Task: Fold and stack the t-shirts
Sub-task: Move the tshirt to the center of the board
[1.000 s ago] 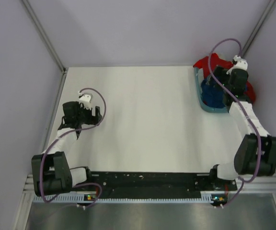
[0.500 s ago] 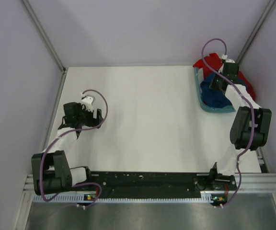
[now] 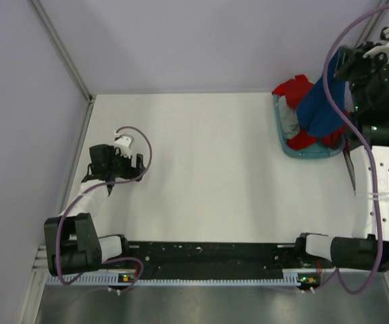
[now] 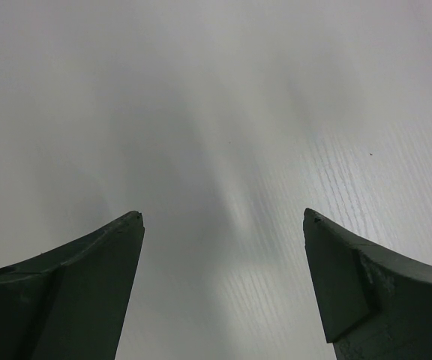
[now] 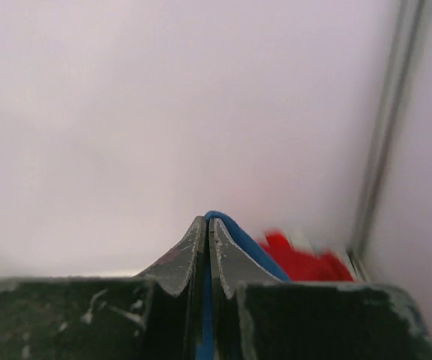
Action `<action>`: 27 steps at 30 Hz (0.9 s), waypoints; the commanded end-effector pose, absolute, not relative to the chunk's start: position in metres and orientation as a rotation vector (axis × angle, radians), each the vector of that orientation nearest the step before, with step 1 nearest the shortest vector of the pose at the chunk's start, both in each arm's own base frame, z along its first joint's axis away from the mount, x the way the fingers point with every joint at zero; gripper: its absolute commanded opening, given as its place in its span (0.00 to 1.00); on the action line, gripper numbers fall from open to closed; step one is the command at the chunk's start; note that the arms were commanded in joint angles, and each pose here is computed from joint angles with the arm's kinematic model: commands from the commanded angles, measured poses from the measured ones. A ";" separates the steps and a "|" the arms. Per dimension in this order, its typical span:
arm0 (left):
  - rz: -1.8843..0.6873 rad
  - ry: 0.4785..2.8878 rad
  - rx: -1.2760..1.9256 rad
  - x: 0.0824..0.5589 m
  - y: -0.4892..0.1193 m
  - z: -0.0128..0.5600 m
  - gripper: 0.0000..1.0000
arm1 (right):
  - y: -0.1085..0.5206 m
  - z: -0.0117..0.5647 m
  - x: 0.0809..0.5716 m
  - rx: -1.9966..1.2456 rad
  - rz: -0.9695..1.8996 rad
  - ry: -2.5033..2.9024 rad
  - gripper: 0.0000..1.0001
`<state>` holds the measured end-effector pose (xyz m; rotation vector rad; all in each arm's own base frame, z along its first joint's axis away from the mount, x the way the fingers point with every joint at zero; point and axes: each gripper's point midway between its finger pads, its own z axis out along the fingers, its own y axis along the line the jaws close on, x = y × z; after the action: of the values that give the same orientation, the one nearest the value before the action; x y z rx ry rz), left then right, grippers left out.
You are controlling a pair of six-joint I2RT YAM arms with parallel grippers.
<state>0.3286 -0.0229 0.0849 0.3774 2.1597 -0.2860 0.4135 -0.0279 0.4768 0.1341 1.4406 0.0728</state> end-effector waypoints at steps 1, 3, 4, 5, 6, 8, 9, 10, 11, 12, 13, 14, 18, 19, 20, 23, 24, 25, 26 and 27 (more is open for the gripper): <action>-0.216 2.064 0.378 0.343 -0.017 0.119 0.91 | 0.060 0.642 0.338 -0.177 0.344 0.942 0.00; -0.171 2.056 0.341 0.346 -0.009 0.123 0.91 | 0.136 0.660 0.312 -0.423 0.493 0.881 0.00; -0.143 2.054 0.309 0.348 -0.004 0.126 0.92 | 0.175 0.659 0.306 -0.534 0.601 0.882 0.00; -0.117 2.051 0.287 0.349 0.001 0.128 0.92 | 0.210 0.653 0.298 -0.651 0.712 0.885 0.00; -0.079 2.055 0.254 0.350 0.008 0.129 0.93 | 0.243 0.648 0.279 -0.765 0.825 0.883 0.00; -0.006 2.026 0.199 0.356 0.022 0.139 0.94 | 0.302 0.631 0.244 -0.961 1.016 0.863 0.00; 0.024 2.020 0.176 0.356 0.028 0.143 0.95 | 0.321 0.625 0.225 -1.044 1.089 0.828 0.00; 0.050 2.012 0.156 0.357 0.034 0.147 0.95 | 0.337 0.620 0.206 -1.108 1.160 0.797 0.00; 0.075 2.005 0.134 0.358 0.040 0.150 0.95 | 0.346 0.618 0.189 -1.161 1.218 0.755 0.00; 0.100 1.997 0.117 0.358 0.045 0.154 0.96 | 0.351 0.620 0.172 -1.198 1.278 0.709 0.00; 0.128 1.987 0.091 0.358 0.053 0.158 0.96 | 0.353 0.621 0.158 -1.235 1.336 0.674 0.00; 0.157 1.978 0.061 0.357 0.061 0.161 0.97 | 0.348 0.630 0.140 -1.274 1.377 0.572 0.00; 0.210 1.948 -0.046 0.356 0.088 0.175 0.98 | 0.330 0.649 0.117 -1.262 1.441 0.504 0.00; 0.215 1.943 -0.066 0.355 0.094 0.178 0.99 | 0.329 0.650 0.120 -1.245 1.432 0.522 0.00; 0.219 1.939 -0.084 0.355 0.098 0.181 0.99 | 0.327 0.651 0.126 -1.214 1.424 0.556 0.00; 0.220 1.929 -0.093 0.354 0.106 0.188 0.99 | 0.324 0.643 0.168 -1.073 1.365 0.743 0.00; 0.221 1.932 -0.087 0.354 0.106 0.188 0.99 | 0.320 0.632 0.195 -1.010 1.334 0.831 0.00; 0.221 1.931 -0.081 0.354 0.106 0.190 0.99 | 0.318 0.618 0.220 -0.954 1.315 0.918 0.00; 0.218 1.934 -0.073 0.354 0.105 0.190 0.98 | 0.316 0.598 0.246 -0.899 1.298 1.012 0.00; 0.210 1.935 -0.056 0.355 0.103 0.190 0.98 | 0.314 0.571 0.275 -0.854 1.268 1.113 0.00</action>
<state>0.3465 0.1026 0.1576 -0.0794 2.0193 0.2077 0.1983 0.3358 0.6082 -1.0815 0.8668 1.3847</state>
